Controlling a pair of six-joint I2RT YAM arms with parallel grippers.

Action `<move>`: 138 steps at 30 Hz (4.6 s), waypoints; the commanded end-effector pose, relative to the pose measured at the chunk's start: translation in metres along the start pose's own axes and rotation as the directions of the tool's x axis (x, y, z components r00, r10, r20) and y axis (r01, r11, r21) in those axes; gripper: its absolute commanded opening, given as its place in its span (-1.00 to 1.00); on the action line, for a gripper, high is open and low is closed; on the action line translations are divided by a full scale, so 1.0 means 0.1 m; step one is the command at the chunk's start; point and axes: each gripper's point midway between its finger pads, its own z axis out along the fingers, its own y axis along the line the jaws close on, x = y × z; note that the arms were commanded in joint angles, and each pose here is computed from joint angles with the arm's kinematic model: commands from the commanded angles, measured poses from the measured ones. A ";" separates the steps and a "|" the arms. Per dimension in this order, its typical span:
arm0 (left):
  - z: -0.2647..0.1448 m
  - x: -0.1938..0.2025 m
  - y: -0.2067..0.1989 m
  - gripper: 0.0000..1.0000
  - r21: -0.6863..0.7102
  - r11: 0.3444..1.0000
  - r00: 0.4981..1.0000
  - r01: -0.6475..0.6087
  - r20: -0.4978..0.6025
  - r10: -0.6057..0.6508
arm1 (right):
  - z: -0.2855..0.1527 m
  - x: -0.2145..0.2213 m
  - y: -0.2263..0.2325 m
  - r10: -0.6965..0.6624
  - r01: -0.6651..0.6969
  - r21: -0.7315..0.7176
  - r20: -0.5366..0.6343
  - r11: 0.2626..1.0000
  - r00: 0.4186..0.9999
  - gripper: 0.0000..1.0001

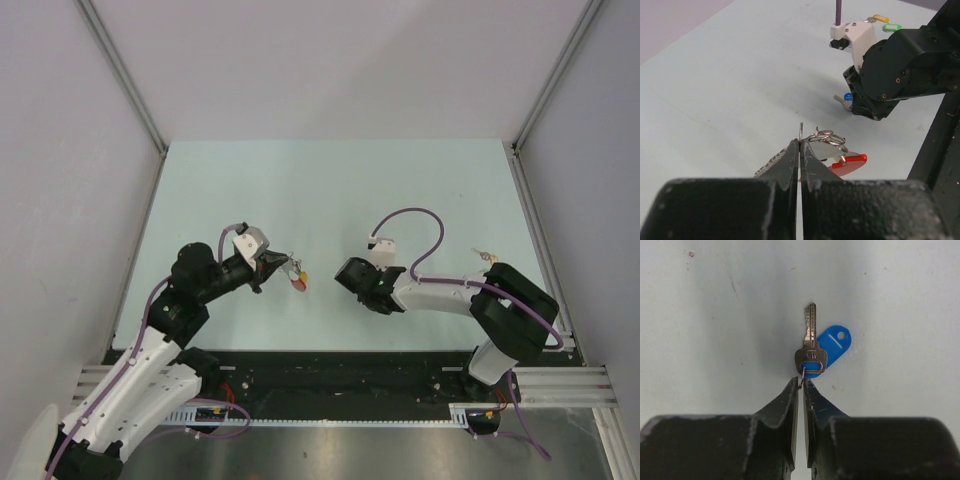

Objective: Put the keys on the keyring

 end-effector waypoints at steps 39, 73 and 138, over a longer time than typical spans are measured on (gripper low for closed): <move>0.02 -0.35 -0.12 -0.99 0.095 0.995 0.997 -0.023 0.082 0.015 | -0.82 -0.74 0.18 -0.303 0.373 -0.289 0.261 0.882 0.917 -1.00; 0.21 -0.76 -0.35 -0.99 0.324 0.930 0.976 -0.177 0.183 0.122 | -1.88 -1.05 0.77 -0.436 0.763 -0.583 0.631 0.280 0.642 -1.00; 0.08 -0.62 -0.90 -0.99 0.648 0.740 0.967 -0.179 0.255 0.011 | -2.88 -1.19 0.83 -0.085 0.876 -0.438 0.899 -0.202 0.430 -1.00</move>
